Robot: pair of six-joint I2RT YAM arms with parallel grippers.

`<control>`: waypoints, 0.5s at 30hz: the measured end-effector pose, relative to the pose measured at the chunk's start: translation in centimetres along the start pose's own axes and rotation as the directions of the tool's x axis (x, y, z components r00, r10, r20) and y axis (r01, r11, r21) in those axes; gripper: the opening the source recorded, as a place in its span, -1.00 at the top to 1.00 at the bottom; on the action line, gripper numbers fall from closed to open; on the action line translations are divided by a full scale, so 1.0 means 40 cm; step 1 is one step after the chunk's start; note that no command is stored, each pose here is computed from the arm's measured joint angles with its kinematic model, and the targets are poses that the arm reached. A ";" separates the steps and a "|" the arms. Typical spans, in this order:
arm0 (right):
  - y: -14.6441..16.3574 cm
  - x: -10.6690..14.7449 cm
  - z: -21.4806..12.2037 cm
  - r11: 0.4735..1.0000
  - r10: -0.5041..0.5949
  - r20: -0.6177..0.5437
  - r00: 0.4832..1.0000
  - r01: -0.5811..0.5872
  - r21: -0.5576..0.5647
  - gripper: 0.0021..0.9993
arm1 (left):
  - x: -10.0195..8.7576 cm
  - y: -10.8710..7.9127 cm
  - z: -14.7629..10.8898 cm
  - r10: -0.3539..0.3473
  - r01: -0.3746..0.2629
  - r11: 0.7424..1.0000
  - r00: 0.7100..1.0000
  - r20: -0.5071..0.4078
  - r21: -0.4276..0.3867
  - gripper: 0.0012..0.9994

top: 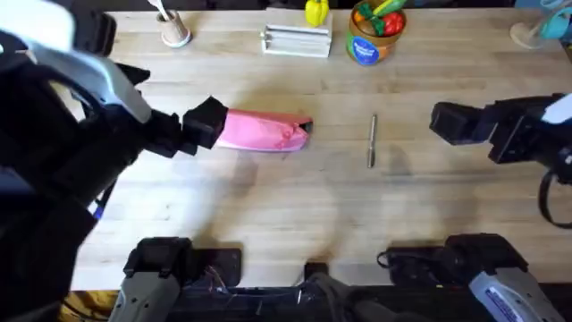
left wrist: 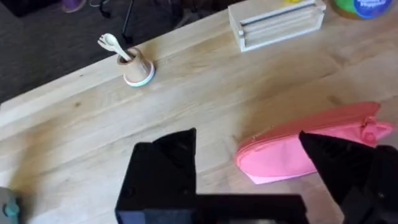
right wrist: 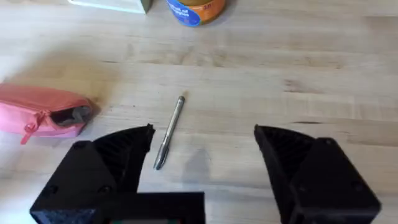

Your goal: Unzip the bag, pick up the pens from the table one at a time and place them inside, then zip the bag closed.

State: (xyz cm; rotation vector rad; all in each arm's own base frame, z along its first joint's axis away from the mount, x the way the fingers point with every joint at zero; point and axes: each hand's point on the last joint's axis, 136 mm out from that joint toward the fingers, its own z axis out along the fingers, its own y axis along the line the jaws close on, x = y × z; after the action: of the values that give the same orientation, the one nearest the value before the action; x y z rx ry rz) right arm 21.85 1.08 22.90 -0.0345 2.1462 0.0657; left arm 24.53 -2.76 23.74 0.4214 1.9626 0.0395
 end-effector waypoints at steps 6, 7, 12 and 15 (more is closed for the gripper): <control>0.000 -0.062 0.005 1.000 0.008 -0.145 0.989 -0.008 0.001 -0.99 | -0.069 0.006 0.023 0.236 -0.221 0.966 0.965 -0.116 0.131 -0.98; 0.000 -0.074 0.005 1.000 0.009 -0.161 0.987 -0.009 0.001 -0.99 | -0.080 0.008 0.025 0.277 -0.258 0.955 0.953 -0.126 0.150 -0.98; 0.004 -0.122 0.000 1.000 0.010 -0.184 0.983 -0.012 -0.008 -0.99 | -0.094 0.013 0.043 0.504 -0.462 0.851 0.853 -0.139 0.251 -0.99; 0.016 -0.136 -0.002 0.999 0.010 -0.176 0.984 -0.016 -0.035 -0.99 | -0.071 0.010 0.073 0.608 -0.549 0.775 0.782 -0.135 0.311 -0.99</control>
State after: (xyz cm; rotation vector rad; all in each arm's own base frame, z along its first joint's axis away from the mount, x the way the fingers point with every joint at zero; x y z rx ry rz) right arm 24.72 1.73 27.52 -0.0487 2.3216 0.1126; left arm 28.28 -3.73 25.09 1.2459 1.9919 0.2451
